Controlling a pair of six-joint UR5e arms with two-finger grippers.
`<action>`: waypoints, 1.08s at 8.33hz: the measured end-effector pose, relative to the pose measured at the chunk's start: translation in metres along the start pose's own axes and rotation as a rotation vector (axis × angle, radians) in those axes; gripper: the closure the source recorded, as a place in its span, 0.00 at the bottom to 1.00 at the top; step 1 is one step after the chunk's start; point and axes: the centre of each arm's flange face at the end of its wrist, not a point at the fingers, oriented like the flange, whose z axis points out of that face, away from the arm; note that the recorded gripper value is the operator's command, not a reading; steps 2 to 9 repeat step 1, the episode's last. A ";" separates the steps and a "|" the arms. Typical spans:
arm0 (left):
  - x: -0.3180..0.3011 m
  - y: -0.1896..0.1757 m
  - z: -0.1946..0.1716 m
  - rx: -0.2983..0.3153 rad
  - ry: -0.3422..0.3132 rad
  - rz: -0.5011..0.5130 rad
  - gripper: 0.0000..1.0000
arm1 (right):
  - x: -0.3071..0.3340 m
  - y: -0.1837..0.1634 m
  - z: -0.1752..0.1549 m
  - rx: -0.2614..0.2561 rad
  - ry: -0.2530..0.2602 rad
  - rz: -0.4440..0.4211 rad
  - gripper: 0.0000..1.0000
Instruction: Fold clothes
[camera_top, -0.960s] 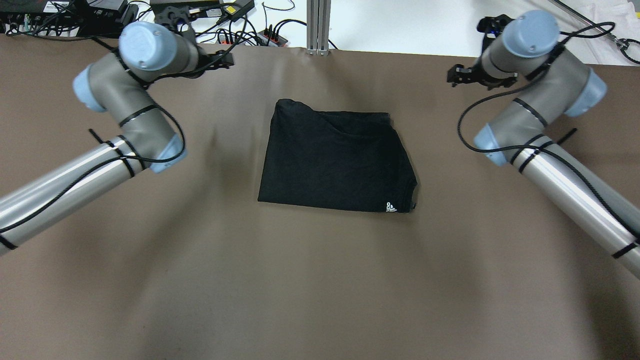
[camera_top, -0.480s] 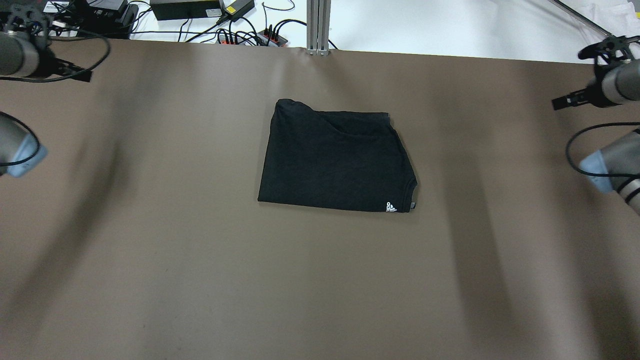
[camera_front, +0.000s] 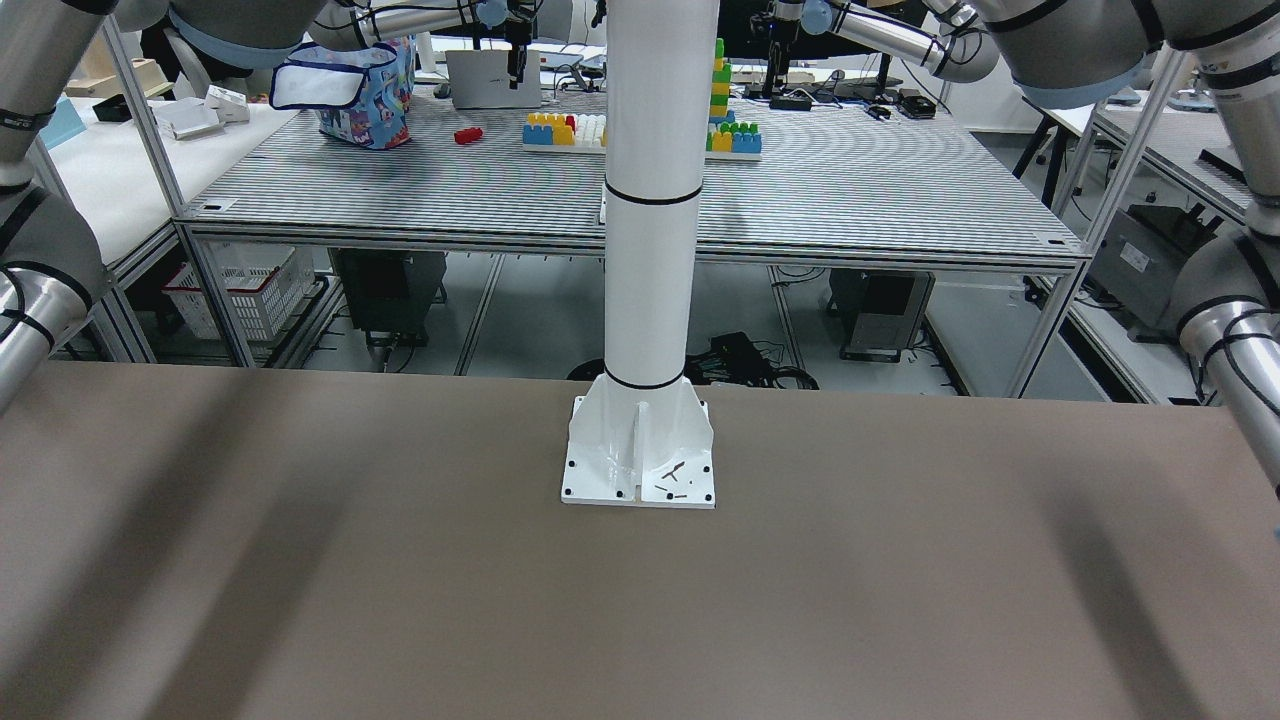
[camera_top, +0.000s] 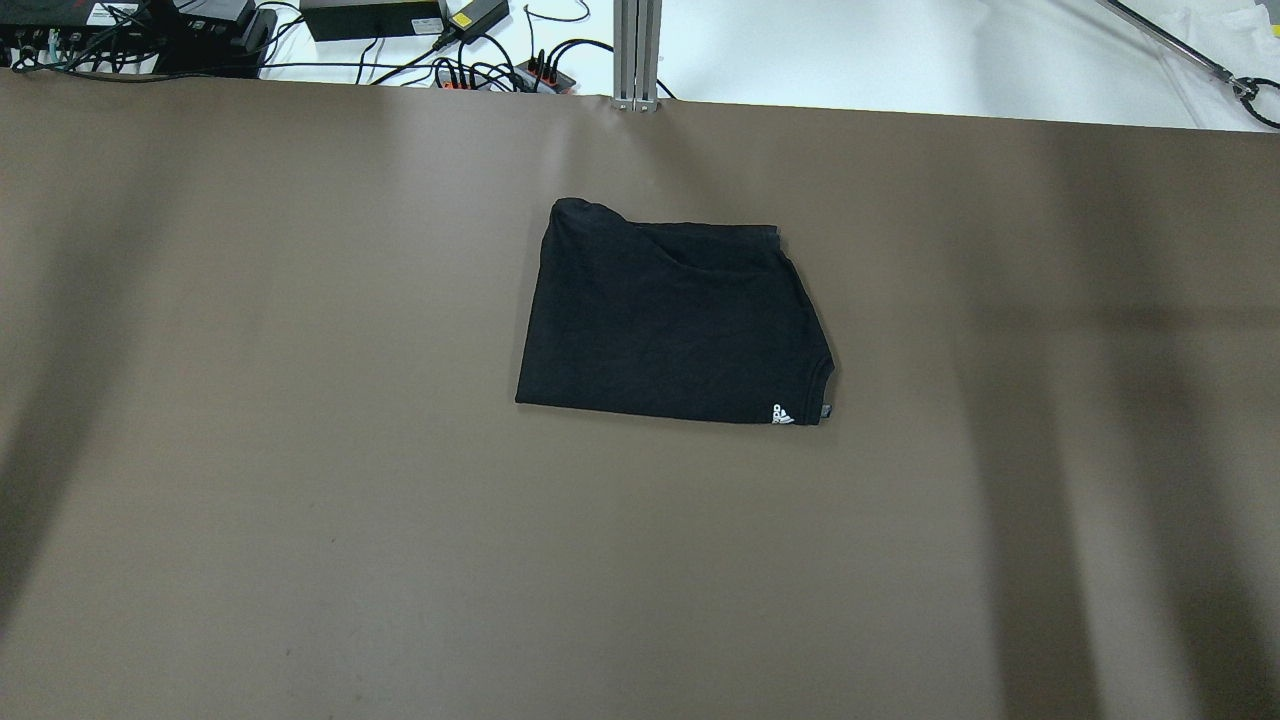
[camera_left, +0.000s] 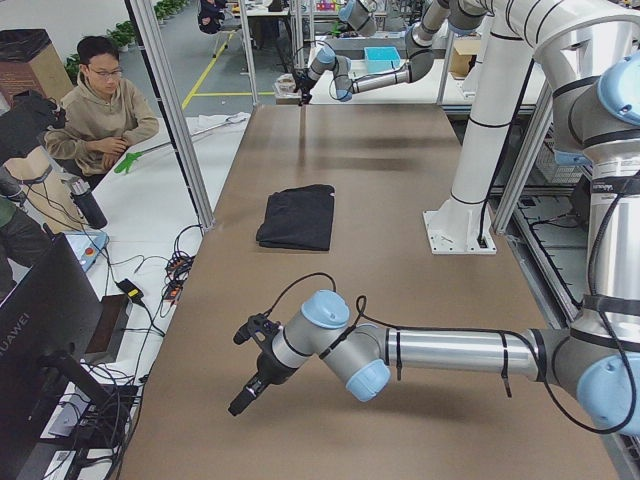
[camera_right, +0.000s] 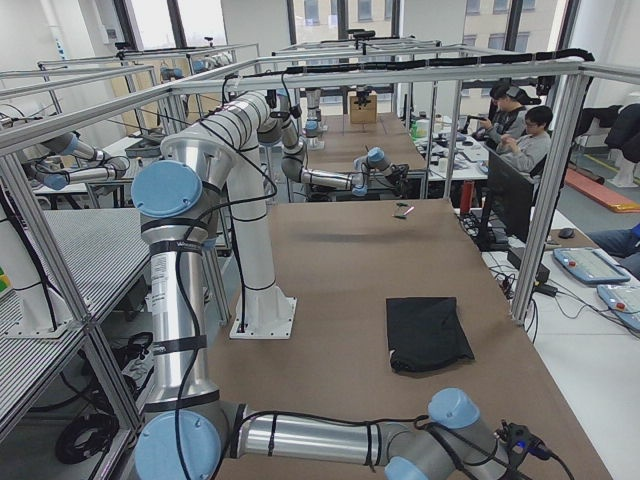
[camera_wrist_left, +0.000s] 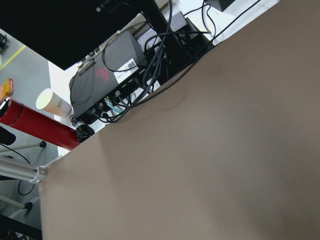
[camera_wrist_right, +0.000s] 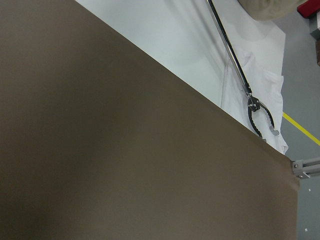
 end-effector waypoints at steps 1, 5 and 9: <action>-0.013 0.022 -0.038 0.020 -0.013 0.032 0.00 | 0.000 0.018 -0.016 0.014 0.008 -0.015 0.05; -0.013 0.022 -0.038 0.020 -0.013 0.032 0.00 | 0.000 0.018 -0.016 0.014 0.008 -0.015 0.05; -0.013 0.022 -0.038 0.020 -0.013 0.032 0.00 | 0.000 0.018 -0.016 0.014 0.008 -0.015 0.05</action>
